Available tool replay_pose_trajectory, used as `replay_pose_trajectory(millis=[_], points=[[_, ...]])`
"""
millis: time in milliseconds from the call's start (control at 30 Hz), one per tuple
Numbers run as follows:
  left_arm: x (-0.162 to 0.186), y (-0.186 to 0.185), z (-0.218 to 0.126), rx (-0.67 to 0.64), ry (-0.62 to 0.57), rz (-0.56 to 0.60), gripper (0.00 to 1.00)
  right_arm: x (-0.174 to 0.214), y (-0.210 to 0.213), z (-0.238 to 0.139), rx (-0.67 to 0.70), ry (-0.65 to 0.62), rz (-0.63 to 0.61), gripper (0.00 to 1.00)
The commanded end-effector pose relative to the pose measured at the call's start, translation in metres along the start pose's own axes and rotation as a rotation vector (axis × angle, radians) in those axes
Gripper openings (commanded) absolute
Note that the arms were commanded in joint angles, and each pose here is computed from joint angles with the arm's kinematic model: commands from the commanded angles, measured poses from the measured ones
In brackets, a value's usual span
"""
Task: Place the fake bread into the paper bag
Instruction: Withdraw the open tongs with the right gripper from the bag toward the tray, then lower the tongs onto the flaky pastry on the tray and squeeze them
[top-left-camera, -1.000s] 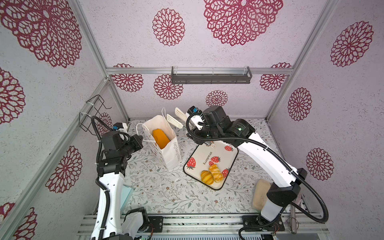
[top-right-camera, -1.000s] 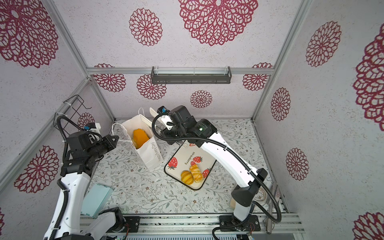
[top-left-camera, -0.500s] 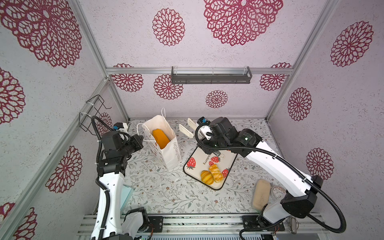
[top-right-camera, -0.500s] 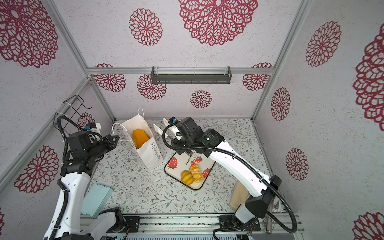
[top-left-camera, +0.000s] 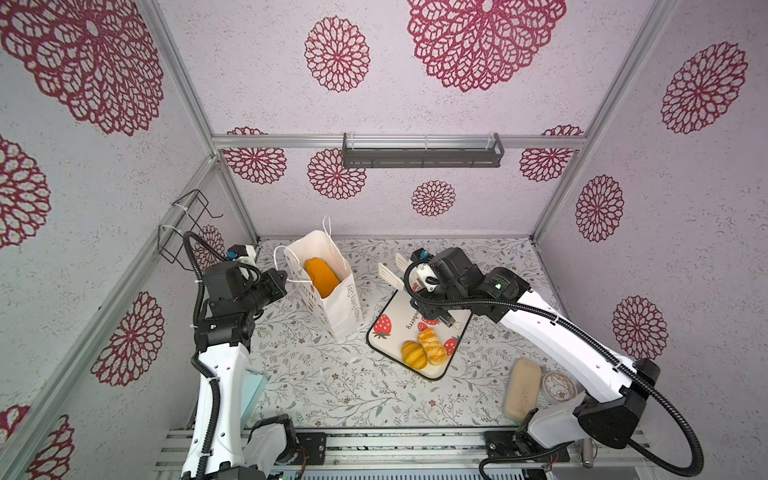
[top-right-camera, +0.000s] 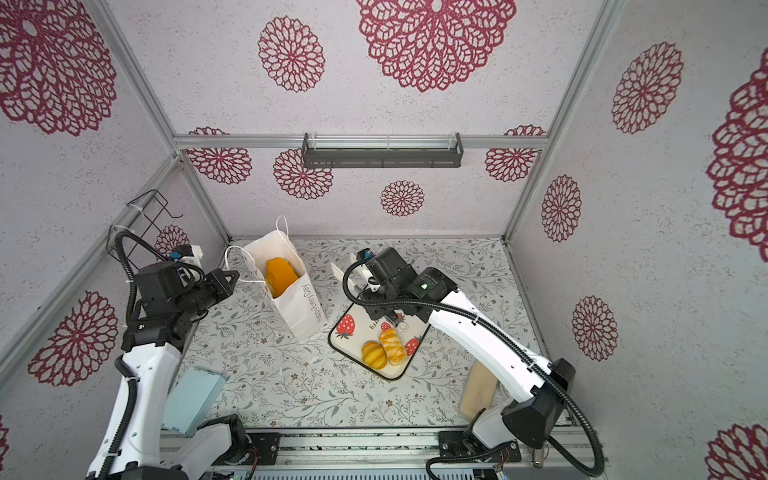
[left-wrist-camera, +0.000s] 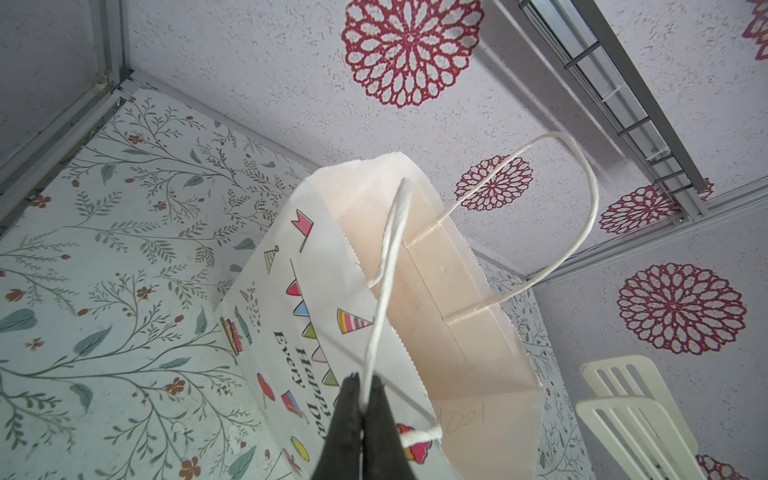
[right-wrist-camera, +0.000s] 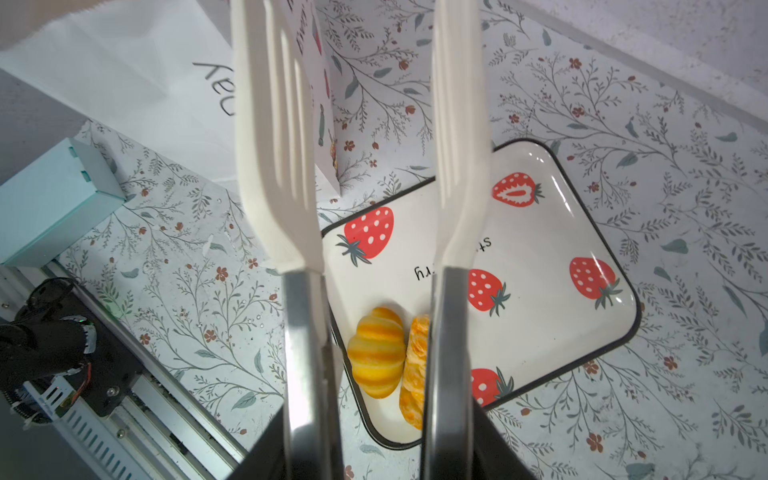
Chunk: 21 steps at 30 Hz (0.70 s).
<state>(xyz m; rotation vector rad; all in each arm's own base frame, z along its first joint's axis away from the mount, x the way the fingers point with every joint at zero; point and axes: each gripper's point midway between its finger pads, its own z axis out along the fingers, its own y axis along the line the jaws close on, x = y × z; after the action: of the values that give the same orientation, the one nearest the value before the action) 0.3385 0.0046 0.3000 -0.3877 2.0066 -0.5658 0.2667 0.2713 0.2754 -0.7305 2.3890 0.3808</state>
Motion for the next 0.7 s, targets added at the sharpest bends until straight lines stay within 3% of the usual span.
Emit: replay_pose_trajectory(millis=[0, 667], points=[[-0.005, 0.0, 0.001, 0.007, -0.014, 0.0, 0.0, 0.006, -0.01, -0.017, 0.002, -0.014, 0.061, 0.49], [-0.004, -0.001, 0.003, 0.016, -0.009, -0.003, 0.0, 0.109, -0.036, 0.012, 0.029, 0.253, 0.274, 0.56]])
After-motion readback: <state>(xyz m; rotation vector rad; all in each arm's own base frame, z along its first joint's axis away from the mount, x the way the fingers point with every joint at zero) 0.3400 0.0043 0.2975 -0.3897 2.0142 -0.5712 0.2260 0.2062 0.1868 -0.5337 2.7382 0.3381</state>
